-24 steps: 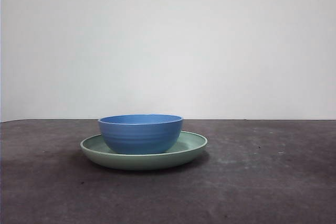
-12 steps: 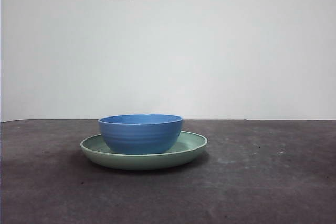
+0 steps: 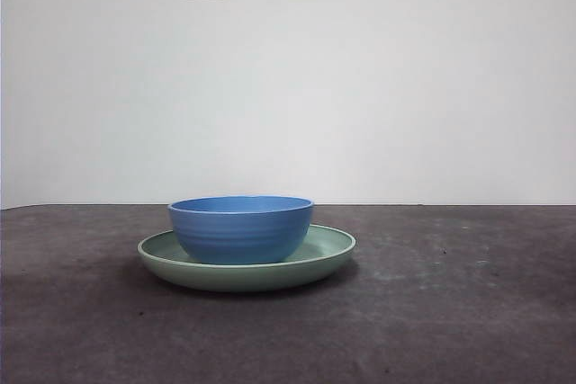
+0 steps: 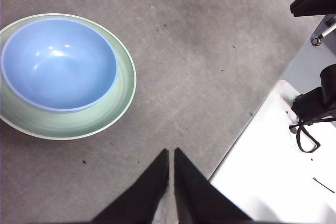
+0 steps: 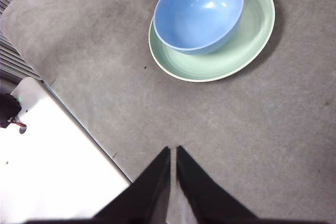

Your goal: Pick up the blue bowl, put it on the green plate, put it on desk

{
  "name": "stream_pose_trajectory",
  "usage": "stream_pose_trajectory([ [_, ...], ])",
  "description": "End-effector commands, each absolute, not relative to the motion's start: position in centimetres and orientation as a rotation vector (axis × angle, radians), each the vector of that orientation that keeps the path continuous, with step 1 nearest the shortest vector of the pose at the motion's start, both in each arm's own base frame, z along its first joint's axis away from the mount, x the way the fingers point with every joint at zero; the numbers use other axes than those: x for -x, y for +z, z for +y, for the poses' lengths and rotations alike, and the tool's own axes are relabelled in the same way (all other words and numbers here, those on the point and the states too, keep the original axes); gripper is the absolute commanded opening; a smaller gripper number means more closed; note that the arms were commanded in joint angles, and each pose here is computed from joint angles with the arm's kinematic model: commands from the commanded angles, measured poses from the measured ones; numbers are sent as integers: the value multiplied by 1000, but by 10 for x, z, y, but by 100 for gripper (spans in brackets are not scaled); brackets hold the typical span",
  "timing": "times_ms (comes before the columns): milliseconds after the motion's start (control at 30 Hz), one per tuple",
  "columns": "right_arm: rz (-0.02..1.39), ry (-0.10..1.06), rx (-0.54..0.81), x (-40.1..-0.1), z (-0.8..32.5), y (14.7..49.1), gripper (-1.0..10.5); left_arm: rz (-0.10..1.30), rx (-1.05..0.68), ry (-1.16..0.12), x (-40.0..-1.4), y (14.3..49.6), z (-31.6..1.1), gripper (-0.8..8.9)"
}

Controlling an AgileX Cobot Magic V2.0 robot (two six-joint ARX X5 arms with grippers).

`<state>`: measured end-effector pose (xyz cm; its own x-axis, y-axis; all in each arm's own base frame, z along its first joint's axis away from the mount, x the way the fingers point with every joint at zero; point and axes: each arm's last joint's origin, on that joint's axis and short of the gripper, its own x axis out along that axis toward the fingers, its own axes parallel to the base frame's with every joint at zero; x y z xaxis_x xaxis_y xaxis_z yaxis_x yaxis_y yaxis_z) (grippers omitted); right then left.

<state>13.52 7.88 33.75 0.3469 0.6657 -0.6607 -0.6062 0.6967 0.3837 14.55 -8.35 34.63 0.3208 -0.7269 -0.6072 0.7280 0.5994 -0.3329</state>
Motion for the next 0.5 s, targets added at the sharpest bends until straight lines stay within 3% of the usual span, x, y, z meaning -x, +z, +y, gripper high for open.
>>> stream_pose_trajectory([
  [33, 869, 844, -60, -136, 81, 342, 13, 783, -6, -969, -148, 348, -85, 15],
  [500, 869, 844, -60, -136, 81, 342, 13, 754, -6, -966, -142, 352, -82, 15],
])
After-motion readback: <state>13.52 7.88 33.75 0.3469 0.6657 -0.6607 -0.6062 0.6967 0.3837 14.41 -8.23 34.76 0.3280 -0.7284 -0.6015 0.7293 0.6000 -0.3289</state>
